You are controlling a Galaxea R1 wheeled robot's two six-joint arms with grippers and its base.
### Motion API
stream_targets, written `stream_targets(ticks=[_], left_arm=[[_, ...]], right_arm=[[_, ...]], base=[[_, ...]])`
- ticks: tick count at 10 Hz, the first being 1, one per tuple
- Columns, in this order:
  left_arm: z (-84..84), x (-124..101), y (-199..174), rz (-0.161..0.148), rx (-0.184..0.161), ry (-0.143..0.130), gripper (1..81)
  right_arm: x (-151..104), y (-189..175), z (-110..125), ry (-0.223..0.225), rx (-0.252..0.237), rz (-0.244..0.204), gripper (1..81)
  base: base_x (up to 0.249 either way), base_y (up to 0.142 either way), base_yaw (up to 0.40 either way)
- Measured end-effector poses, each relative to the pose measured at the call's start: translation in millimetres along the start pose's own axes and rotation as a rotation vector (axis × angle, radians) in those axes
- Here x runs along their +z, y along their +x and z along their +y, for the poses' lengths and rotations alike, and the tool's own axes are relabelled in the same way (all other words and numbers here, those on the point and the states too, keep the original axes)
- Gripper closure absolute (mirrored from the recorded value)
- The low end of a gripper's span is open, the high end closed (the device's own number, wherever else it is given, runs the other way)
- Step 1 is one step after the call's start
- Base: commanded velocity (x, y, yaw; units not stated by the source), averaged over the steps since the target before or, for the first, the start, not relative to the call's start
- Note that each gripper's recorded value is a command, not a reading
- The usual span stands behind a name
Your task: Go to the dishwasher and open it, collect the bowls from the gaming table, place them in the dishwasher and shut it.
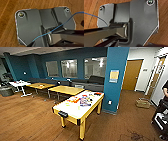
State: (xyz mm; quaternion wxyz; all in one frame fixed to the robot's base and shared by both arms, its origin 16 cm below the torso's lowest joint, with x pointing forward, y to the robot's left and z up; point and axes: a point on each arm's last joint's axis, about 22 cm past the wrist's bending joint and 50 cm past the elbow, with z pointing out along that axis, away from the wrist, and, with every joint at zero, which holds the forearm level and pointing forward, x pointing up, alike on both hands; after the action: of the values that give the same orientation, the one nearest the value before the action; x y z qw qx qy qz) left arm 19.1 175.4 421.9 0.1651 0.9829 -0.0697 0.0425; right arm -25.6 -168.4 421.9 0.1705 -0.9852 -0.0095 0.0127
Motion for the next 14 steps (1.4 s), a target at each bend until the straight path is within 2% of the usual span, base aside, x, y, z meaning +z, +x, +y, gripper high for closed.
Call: stream_targets(ticks=[14], left_arm=[[-0.5,-0.1,0.5,0.000,0.000,0.001,1.0]], right_arm=[[0.5,2.1,-2.4,0.003,-0.001,0.001,1.0]], base=[[0.082,0.090,0.000]])
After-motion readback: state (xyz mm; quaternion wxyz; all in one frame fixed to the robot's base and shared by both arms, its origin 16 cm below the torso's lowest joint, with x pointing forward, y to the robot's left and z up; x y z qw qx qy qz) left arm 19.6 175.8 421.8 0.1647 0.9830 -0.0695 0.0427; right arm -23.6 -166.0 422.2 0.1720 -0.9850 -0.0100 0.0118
